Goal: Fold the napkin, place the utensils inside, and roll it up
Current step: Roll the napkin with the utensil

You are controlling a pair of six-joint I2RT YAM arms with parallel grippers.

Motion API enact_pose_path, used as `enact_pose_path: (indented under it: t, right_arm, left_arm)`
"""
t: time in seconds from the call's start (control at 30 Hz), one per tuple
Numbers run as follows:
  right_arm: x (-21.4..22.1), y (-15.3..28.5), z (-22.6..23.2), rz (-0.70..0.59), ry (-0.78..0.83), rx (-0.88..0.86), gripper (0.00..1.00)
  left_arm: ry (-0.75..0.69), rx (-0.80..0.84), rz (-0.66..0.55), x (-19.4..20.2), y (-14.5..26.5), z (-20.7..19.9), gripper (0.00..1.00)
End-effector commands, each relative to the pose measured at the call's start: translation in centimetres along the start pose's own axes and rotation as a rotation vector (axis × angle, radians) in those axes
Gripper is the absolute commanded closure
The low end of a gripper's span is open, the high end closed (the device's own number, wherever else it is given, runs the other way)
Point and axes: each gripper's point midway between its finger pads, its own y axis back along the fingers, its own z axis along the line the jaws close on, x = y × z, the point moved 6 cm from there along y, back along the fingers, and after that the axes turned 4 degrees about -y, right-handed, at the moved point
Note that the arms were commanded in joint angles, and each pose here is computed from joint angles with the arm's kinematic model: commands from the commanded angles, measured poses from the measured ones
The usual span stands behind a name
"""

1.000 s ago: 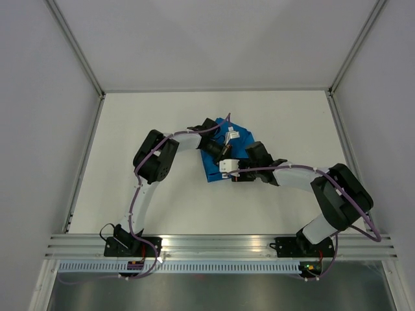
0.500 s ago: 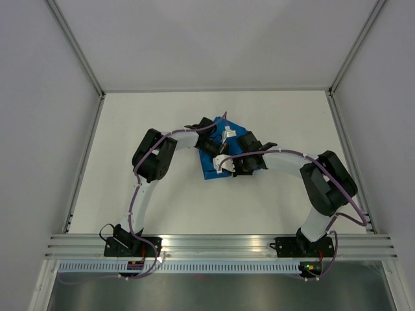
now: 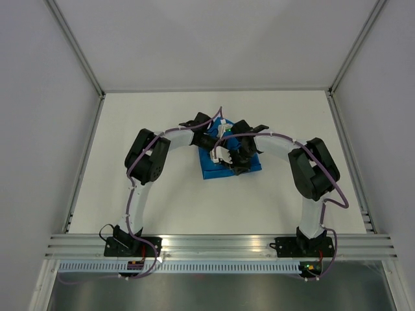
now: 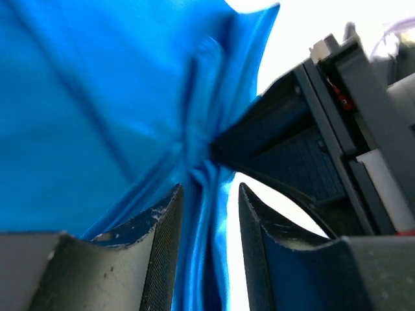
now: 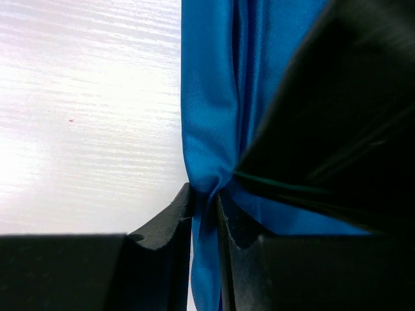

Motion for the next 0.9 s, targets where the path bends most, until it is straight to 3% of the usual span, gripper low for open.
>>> enact_pose_path:
  t: [0.0, 0.27, 0.33, 0.47, 0.57, 0.67, 0.87]
  right_arm:
    - [2.2, -2.3, 4.3, 0.035, -0.133, -0.309, 0.90]
    - [2.8, -1.3, 3.5, -0.006, -0.225, -0.454, 0.90]
    - [3.2, -1.2, 3.0, -0.015, -0.250, -0.476, 0.90]
    - [3.7, -1.3, 2.4, -0.021, -0.287, -0.511, 0.89]
    - [3.9, -1.6, 1.8, -0.022, -0.309, -0.527, 0.89]
    - [4.2, -1.9, 1.5, -0.023, -0.326, -0.535, 0.90]
    - [4.6, -2.4, 1.3, -0.021, -0.352, -0.542, 0.89]
  left_arm:
    - [-0.069, -0.181, -0.155, -4.4, 3.8, -0.4, 0.55]
    - [-0.024, -0.561, -0.406, -6.7, 10.3, -0.2, 0.54]
    - [0.016, -0.681, -0.453, -5.6, 11.6, 0.1, 0.53]
    - [-0.095, -0.807, -0.643, -6.4, 15.1, -3.7, 0.53]
    - [-0.175, -0.863, -0.695, -5.0, 15.8, -5.9, 0.52]
    - [-0.297, -0.943, -0.642, -3.4, 14.4, -7.5, 0.50]
    - [-0.664, -0.988, -0.425, -0.5, 7.5, -12.4, 0.48]
